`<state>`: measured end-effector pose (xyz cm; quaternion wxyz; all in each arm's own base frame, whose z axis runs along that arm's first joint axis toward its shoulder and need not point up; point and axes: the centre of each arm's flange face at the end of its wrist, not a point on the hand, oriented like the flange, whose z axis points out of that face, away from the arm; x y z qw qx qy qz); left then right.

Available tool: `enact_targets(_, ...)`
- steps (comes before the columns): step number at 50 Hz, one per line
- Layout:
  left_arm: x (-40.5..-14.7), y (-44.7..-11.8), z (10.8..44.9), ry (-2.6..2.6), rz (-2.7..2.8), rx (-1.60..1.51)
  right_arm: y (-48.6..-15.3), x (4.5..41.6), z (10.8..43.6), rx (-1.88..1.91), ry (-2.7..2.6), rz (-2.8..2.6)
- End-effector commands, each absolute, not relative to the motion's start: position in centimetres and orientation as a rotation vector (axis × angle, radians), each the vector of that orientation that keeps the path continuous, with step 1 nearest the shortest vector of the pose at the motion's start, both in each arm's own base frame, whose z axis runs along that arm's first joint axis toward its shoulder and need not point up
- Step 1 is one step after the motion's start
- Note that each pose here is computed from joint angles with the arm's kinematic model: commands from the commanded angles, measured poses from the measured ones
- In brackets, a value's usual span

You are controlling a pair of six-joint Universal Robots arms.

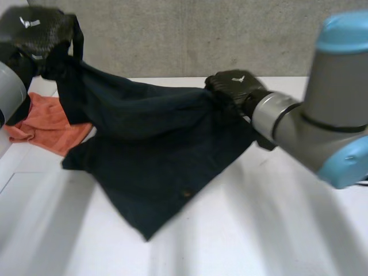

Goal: Fold the laundry.

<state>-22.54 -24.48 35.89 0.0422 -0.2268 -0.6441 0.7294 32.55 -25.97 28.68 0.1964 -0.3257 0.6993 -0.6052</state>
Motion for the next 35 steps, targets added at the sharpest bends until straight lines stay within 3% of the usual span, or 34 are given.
enact_targets(1,-22.7,-23.9,30.7,-2.164,1.961,-0.781,-22.8,30.4,30.1,-1.363,2.013,-1.722)
enact_targets(7,-22.9,-23.8,25.4,-2.358,1.721,-0.875,-21.7,28.8,28.1,-1.655,2.126,-1.623)
enact_targets(11,-22.7,-24.2,25.8,-2.354,1.748,-0.856,-22.8,28.7,28.8,-1.633,2.129,-1.75)
enact_targets(17,-22.7,-24.1,32.1,-2.1,2.058,-0.732,-23.8,29.3,33.5,-1.459,1.958,-2.093)
enact_targets(22,-21.6,-23.0,40.4,-1.7,2.426,-0.476,-23.0,28.6,40.3,-1.195,1.688,-2.438)
enact_targets(26,-20.5,-21.6,45.2,-1.446,2.619,-0.344,-22.2,27.5,44.2,-1.046,1.511,-2.624)
enact_targets(35,-18.9,-19.1,49.8,-1.273,2.742,-0.27,-18.5,26.1,48.3,-0.983,1.301,-2.738)
